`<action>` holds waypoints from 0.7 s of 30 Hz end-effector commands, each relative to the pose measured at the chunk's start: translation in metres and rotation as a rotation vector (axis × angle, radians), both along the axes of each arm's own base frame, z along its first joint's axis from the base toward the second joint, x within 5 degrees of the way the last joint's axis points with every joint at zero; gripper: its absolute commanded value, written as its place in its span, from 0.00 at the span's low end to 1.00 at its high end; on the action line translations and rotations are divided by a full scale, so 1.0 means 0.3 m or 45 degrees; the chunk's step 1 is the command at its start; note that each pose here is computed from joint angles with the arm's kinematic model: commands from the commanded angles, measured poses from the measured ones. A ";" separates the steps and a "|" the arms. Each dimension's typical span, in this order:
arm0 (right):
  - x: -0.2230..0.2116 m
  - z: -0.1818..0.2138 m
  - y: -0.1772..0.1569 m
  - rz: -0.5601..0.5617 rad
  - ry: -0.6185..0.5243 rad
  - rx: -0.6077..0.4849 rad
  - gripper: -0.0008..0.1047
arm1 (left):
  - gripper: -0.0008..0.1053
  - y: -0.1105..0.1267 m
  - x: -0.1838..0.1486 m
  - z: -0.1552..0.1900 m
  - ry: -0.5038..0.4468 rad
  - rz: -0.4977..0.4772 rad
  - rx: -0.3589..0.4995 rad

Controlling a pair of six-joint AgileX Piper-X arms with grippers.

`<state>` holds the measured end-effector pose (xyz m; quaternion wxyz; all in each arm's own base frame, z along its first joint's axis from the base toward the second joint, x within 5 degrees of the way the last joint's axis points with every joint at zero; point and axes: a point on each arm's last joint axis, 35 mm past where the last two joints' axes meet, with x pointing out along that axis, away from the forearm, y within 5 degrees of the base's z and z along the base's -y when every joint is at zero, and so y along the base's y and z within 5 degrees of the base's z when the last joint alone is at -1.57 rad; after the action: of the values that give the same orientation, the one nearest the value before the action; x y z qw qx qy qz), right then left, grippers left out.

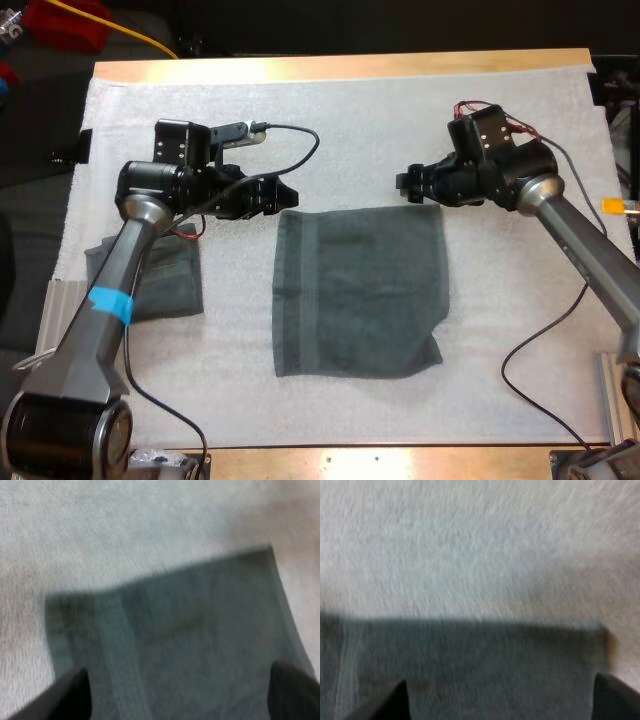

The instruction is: Pick towel from pile, fold and stack

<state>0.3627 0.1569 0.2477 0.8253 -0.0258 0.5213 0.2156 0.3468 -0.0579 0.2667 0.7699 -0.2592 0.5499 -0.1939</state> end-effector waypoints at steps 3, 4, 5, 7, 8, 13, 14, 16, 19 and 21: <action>-0.030 0.059 -0.023 0.034 -0.013 -0.035 0.68 | 0.67 0.005 -0.042 0.065 -0.039 -0.038 -0.001; -0.037 0.066 -0.024 0.043 -0.014 -0.041 0.68 | 0.67 0.007 -0.051 0.072 -0.035 -0.043 0.005; -0.049 0.079 -0.027 0.053 -0.012 -0.047 0.68 | 0.67 0.009 -0.068 0.085 -0.030 -0.046 0.020; -0.072 0.105 -0.035 0.062 -0.002 -0.055 0.68 | 0.67 0.015 -0.102 0.111 -0.023 -0.057 0.054; -0.086 0.118 -0.036 0.075 0.003 -0.059 0.68 | 0.67 0.018 -0.119 0.124 -0.025 -0.067 0.075; -0.159 0.192 -0.017 0.155 -0.032 -0.087 0.68 | 0.66 0.030 -0.199 0.204 -0.067 -0.072 0.117; -0.177 0.203 -0.007 0.171 -0.033 -0.093 0.68 | 0.66 0.033 -0.219 0.224 -0.082 -0.068 0.123; -0.214 0.227 0.012 0.208 -0.033 -0.095 0.68 | 0.66 0.037 -0.255 0.260 -0.112 -0.063 0.127; -0.270 0.252 0.038 0.244 -0.050 -0.122 0.68 | 0.66 0.044 -0.312 0.310 -0.153 -0.064 0.125; -0.313 0.264 0.052 0.247 -0.062 -0.125 0.68 | 0.66 0.049 -0.361 0.349 -0.189 -0.060 0.126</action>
<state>0.2716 0.1751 0.3245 0.8110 -0.1193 0.5037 0.2725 0.2411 -0.0441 0.3672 0.8116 -0.1967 0.5106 -0.2044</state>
